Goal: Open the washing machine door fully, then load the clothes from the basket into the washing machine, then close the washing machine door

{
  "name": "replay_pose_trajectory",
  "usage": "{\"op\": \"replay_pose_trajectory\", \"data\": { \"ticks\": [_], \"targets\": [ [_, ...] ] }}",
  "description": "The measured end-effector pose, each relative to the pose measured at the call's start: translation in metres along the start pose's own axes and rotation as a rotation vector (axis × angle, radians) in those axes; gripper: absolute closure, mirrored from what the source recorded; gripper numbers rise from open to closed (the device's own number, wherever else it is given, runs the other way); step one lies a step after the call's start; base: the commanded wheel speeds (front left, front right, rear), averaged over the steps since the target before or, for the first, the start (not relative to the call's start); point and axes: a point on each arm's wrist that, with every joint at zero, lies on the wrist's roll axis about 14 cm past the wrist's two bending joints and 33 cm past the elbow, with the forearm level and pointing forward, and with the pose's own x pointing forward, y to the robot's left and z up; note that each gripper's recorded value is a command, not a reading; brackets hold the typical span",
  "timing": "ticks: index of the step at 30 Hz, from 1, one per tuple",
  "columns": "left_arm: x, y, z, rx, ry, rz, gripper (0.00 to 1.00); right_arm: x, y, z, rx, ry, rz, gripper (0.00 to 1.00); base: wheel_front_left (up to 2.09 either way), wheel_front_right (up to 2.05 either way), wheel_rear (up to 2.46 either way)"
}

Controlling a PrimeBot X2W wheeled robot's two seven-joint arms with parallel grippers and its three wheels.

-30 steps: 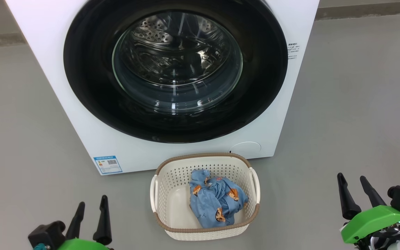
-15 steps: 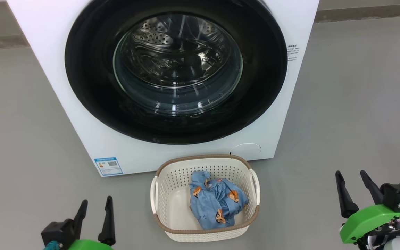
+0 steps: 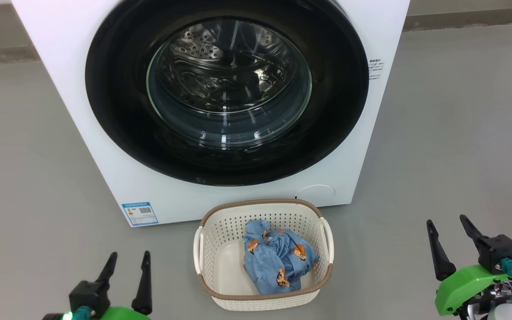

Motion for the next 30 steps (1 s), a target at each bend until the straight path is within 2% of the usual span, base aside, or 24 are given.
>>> {"op": "replay_pose_trajectory", "data": {
  "ticks": [5, 30],
  "targets": [
    [0.003, -0.002, 0.003, 0.026, -0.007, -0.009, 0.0, 0.004, 0.0, 0.005, -0.03, -0.011, 0.006, 0.0, 0.0, 0.0, 0.0],
    [0.003, 0.007, 0.001, 0.0, -0.003, 0.039, 0.0, 0.006, 0.002, 0.018, -0.026, -0.055, 0.003, 0.0, 0.0, 0.0, 0.0]
  ]
}}
